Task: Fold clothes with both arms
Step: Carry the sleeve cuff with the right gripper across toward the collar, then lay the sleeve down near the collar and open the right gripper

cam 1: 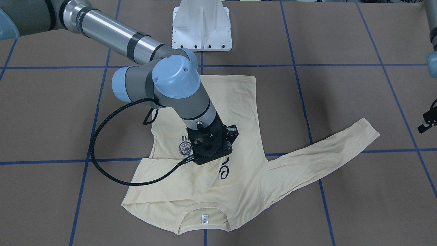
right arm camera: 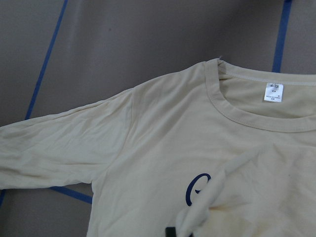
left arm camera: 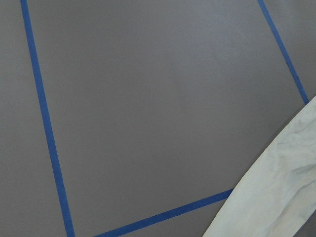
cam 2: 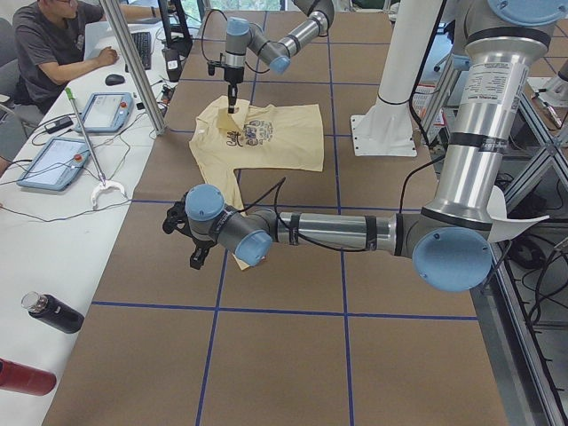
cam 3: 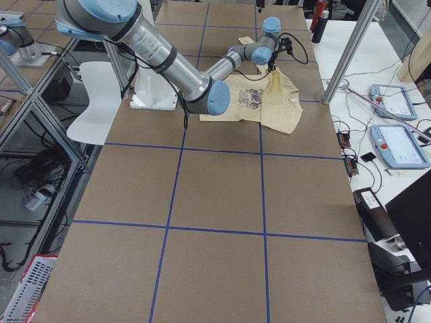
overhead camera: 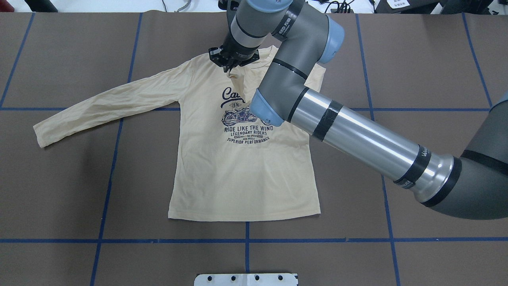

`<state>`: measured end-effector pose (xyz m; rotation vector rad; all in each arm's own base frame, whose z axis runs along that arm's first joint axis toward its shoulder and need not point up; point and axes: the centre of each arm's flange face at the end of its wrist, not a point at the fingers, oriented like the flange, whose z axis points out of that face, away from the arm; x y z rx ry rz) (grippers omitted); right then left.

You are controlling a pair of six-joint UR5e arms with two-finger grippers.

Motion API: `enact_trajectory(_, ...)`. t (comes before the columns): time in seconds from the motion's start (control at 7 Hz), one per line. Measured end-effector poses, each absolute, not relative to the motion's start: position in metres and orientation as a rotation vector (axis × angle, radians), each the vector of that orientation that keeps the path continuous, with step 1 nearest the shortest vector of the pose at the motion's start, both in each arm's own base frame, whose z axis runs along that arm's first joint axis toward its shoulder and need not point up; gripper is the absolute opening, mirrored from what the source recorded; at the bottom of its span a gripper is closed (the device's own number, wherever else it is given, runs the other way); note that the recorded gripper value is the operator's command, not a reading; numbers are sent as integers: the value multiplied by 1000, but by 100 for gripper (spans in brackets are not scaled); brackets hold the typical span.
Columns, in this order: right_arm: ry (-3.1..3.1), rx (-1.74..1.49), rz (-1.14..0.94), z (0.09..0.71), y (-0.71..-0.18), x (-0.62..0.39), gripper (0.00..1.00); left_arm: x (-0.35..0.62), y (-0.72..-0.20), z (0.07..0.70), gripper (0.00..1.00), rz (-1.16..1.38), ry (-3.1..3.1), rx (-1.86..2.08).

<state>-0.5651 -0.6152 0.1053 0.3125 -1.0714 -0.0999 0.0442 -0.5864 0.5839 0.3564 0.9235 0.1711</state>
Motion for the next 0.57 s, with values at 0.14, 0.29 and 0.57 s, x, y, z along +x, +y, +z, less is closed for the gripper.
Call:
enact_trajectory(0.14,-1067,350,-92,102,-612,-585,63,44,-587,584,100,171,923,356)
enact_trajectory(0.29,-1074,387,-81,93,-611,-595,100,45,-590,585,100,171,923,355)
enact_trajectory(0.57,-1086,476,3,67,-605,-607,99,46,-599,585,100,169,922,350)
